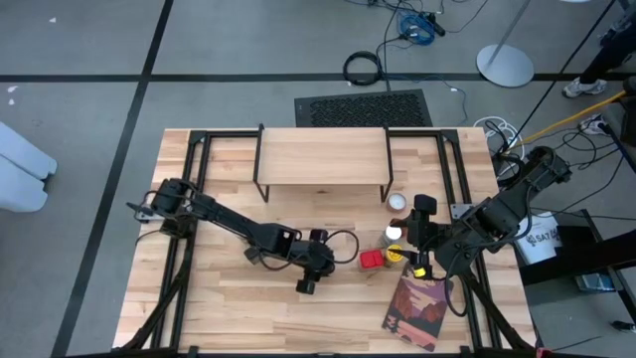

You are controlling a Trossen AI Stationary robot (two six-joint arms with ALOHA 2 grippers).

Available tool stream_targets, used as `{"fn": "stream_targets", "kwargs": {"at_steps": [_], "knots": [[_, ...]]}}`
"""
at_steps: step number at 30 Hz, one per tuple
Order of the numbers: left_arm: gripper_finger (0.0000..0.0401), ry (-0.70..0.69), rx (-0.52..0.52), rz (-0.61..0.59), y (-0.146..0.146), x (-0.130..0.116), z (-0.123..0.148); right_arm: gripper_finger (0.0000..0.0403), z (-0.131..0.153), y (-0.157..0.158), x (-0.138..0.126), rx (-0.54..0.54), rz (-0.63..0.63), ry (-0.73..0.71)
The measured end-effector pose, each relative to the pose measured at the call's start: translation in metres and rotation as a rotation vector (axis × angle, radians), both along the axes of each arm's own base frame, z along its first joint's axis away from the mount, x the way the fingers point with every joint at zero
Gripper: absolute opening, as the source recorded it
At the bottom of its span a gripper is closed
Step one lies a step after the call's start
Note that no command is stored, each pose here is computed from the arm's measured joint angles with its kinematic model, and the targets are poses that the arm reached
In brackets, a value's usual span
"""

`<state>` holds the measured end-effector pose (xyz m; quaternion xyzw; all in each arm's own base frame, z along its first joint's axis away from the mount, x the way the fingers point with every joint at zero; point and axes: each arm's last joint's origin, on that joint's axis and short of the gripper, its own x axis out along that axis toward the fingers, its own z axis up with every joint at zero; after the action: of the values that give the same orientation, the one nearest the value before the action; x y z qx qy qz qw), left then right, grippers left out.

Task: Shelf spices
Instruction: Put the transparent spice bottle into the center of the table

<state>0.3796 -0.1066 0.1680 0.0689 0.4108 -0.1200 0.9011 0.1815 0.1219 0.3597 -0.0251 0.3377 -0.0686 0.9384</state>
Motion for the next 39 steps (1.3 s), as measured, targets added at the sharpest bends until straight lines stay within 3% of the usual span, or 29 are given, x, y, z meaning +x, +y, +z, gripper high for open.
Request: {"fn": "stream_targets", "kwargs": {"at_steps": [15, 39], "knots": [[0.0187, 0.094, 0.103, -0.096, 0.004, -0.016, 0.008, 0.0258, 0.000, 0.000, 0.000, 0.005, -0.001, -0.002], [0.0187, 0.192, 0.134, -0.102, 0.007, -0.033, 0.016, 0.0258, 0.000, 0.000, 0.000, 0.013, -0.005, -0.006]]}}
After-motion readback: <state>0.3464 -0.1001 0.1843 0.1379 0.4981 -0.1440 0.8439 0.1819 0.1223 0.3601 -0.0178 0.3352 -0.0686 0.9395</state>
